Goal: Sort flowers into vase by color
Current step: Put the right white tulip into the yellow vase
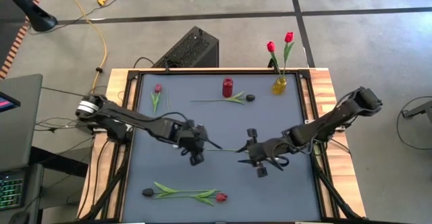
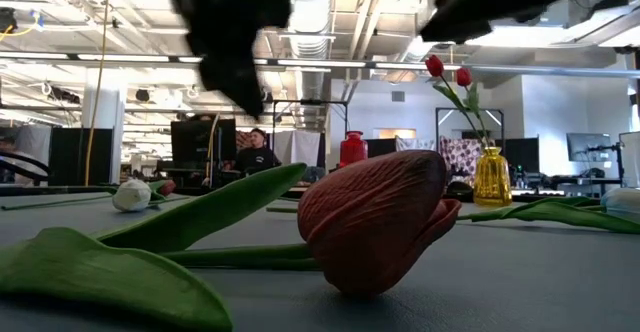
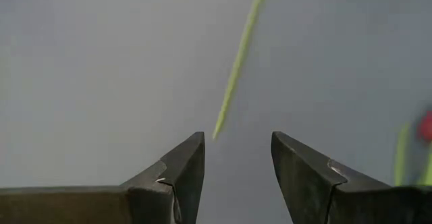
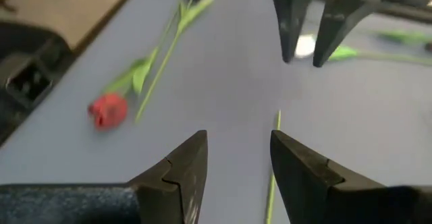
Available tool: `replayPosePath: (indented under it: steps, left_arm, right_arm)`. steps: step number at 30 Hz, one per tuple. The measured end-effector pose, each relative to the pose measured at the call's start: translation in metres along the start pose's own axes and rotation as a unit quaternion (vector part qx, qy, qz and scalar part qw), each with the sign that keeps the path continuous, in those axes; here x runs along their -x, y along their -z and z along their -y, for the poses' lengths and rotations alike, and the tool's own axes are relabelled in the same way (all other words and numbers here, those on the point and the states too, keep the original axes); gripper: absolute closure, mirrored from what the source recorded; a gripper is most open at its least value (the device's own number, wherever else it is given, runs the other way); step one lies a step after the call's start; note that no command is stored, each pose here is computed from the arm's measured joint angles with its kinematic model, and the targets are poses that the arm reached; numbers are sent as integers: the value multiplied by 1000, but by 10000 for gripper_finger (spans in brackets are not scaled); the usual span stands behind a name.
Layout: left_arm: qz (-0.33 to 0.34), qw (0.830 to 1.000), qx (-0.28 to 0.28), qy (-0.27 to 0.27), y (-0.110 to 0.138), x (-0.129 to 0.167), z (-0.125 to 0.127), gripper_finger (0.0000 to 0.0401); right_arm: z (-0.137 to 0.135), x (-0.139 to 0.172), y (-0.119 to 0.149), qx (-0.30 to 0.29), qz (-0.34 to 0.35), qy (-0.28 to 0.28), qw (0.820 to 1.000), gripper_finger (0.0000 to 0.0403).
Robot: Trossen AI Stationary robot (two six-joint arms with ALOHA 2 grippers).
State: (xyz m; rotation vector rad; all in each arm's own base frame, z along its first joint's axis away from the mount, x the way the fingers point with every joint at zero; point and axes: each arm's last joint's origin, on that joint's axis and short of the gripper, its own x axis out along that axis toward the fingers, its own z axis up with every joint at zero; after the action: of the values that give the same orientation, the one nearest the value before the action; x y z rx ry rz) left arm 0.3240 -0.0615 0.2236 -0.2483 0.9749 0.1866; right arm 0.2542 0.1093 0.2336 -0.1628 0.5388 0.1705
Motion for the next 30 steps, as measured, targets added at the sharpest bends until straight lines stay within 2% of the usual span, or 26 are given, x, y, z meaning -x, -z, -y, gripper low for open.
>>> replayPosePath:
  steps: [4, 7, 10, 15, 21, 27, 30]
  left_arm:
    - [31, 998, -55, 15, -20, -23, 8, 241]
    - [45, 996, -81, 13, -33, -44, 12, 241]
    - [69, 992, -102, 15, -47, -64, 15, 241]
    - [83, 988, -131, 13, -64, -99, 14, 241]
    - [37, 990, -135, 20, -59, -133, 9, 241]
    - [11, 990, -141, 28, -47, -142, 9, 241]
    - [8, 989, -146, 12, -39, -144, 10, 244]
  right_arm:
    - [2, 21, 9, 4, -61, 3, 998, 216]
    - [7, 37, 14, -19, -92, 12, 996, 216]
    - [11, 49, 16, -43, -105, 18, 993, 216]
    - [14, 58, 16, -37, -106, 33, 993, 216]
    - [17, 61, 18, -25, -115, 56, 991, 216]
    - [18, 61, 19, -17, -114, 77, 990, 216]
    - [19, 62, 19, -16, -113, 85, 990, 216]
